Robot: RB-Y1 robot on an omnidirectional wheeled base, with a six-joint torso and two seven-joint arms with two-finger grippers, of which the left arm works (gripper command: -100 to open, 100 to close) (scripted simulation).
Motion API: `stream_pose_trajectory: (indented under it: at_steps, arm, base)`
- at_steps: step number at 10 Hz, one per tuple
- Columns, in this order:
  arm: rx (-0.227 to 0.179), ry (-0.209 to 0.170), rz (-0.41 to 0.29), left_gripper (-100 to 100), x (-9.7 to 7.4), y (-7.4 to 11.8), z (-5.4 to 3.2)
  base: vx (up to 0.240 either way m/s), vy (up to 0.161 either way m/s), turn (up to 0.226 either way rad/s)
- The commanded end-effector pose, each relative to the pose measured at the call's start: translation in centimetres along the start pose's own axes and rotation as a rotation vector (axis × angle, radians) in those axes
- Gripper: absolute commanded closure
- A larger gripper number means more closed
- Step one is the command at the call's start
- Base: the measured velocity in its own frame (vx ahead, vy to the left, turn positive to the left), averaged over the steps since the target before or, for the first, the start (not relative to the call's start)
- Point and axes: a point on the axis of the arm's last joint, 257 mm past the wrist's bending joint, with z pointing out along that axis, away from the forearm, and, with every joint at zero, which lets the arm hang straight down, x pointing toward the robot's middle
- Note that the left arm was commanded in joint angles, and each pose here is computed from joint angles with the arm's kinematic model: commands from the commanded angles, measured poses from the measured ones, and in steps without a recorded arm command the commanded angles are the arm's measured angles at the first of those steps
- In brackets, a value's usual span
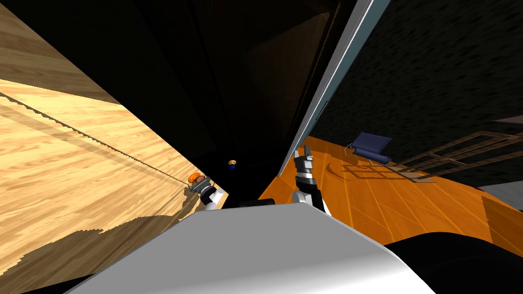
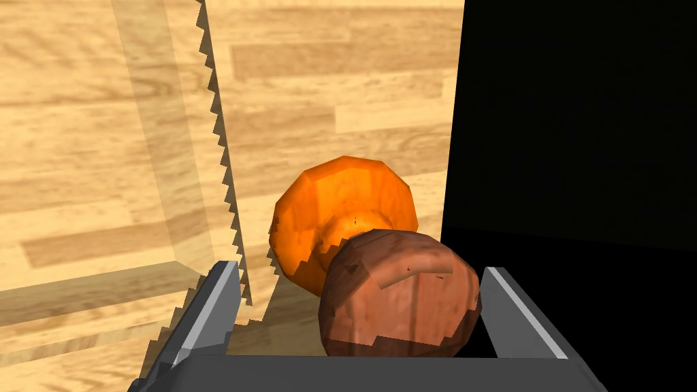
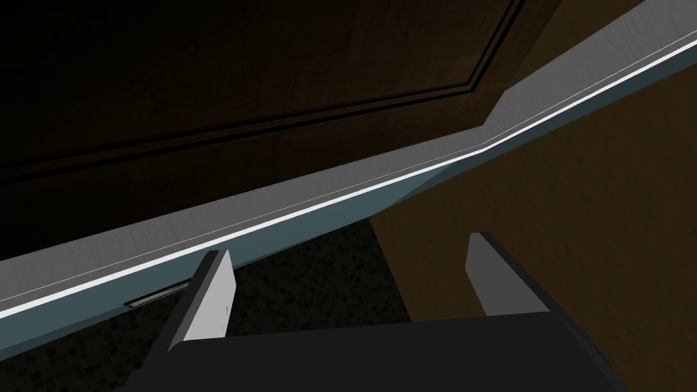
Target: Push the door open
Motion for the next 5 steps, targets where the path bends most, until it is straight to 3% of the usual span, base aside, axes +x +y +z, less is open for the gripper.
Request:
stream_pose_trajectory:
  at_steps: [1,2,3,4,5]
  arm:
    - [0.076,0.014,0.017,100,-0.1,-3.8,0.57]
    - [0.076,0.014,0.017,100,-0.1,-3.8,0.57]
    - [0.076,0.039,-0.001,100,1.1,-3.5,1.17]
    - [0.076,0.014,0.017,100,-0.1,-3.8,0.57]
    - [0.076,0.015,0.016,100,0.0,-3.8,0.6]
  base:
    - [0.03,0.016,-0.093]
    - [0.038,0.036,-0.053]
    - [0.014,0.03,0.005]
    - [0.005,0.016,0.018]
    - [0.006,0.001,0.005]
